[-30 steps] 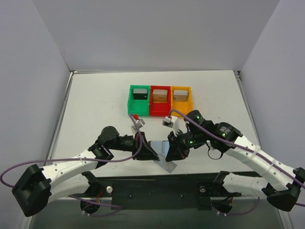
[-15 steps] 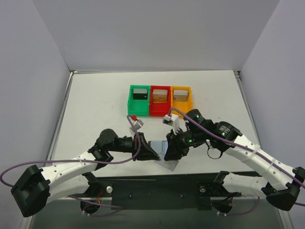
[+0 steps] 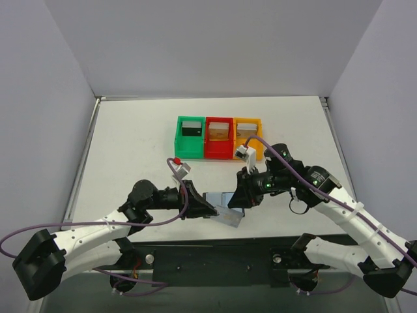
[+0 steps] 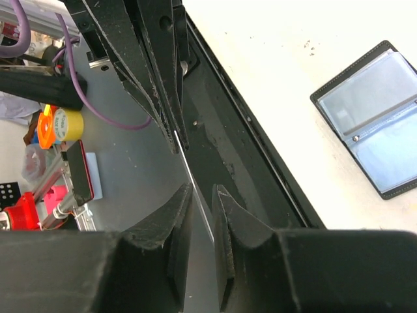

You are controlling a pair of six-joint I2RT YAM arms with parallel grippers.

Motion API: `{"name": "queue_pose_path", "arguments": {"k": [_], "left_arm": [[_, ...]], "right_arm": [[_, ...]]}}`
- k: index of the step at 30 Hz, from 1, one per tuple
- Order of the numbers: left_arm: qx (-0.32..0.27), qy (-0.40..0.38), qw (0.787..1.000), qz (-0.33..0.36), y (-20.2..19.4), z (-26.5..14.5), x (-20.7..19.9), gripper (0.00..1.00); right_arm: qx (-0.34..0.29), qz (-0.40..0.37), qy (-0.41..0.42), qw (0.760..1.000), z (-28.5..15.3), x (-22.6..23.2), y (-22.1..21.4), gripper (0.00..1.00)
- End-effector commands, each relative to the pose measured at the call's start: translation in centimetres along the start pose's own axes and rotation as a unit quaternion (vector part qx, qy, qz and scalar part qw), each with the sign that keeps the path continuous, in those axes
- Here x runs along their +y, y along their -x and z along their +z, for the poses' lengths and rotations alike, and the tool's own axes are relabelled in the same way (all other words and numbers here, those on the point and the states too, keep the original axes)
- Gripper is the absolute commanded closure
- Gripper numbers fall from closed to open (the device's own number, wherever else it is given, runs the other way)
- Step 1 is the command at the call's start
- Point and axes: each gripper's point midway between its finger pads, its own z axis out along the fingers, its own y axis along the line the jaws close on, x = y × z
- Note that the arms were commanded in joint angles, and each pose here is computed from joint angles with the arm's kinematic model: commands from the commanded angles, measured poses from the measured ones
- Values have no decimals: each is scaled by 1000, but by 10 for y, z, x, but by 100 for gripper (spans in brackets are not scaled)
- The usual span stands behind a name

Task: Take the credit cards out of the card holder
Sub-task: Place the credit card in the storage box.

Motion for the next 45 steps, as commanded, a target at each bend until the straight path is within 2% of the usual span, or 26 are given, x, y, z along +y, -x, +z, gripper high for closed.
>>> {"name": "queue_pose_path", "arguments": {"k": [1, 6, 11, 18, 21, 24, 25, 26, 28, 31, 34, 37, 40, 45], "left_arm": [[-28, -19, 999, 33, 14, 2, -12, 100], [-39, -21, 998, 37, 19, 2, -14, 100], [-42, -23, 998, 41, 22, 2, -16, 100], [-46, -22, 998, 42, 23, 1, -16, 100], [-48, -21, 998, 43, 23, 1, -17, 100], [-49, -19, 998, 45, 23, 1, -15, 100], [-50, -18, 997, 48, 24, 0, -16, 98], [-47, -11, 998, 43, 23, 1, -13, 79], [-51, 8, 998, 38, 25, -1, -7, 61], [-67, 48, 996, 23, 33, -10, 5, 49], [-91, 92, 992, 5, 43, -25, 19, 46], [-138, 150, 979, -5, 56, -48, 35, 46], [-176, 167, 970, 16, 67, -62, 32, 47], [-205, 195, 959, 15, 68, -74, 37, 49]], "right_arm": [[1, -1, 38, 999, 0, 12, 0, 84], [5, 4, 38, 999, 2, 10, -3, 78], [5, 3, 38, 999, 1, 9, -5, 78], [4, 1, 36, 999, 1, 8, -6, 88], [4, 4, 35, 999, 0, 6, -6, 96], [3, 5, 32, 999, 1, 5, -5, 100], [2, 6, 31, 999, 1, 5, -3, 100], [5, 11, 23, 1000, 1, 2, -3, 100], [-1, 9, 9, 1000, -2, 1, 3, 100], [-1, 14, -12, 1000, -6, -7, 6, 100], [-16, 22, -30, 999, -12, -14, 17, 100], [-12, 40, -96, 995, -15, -39, 25, 100], [-22, 39, -118, 992, -16, -47, 41, 100], [-39, 20, -162, 986, -19, -64, 72, 100]]}}
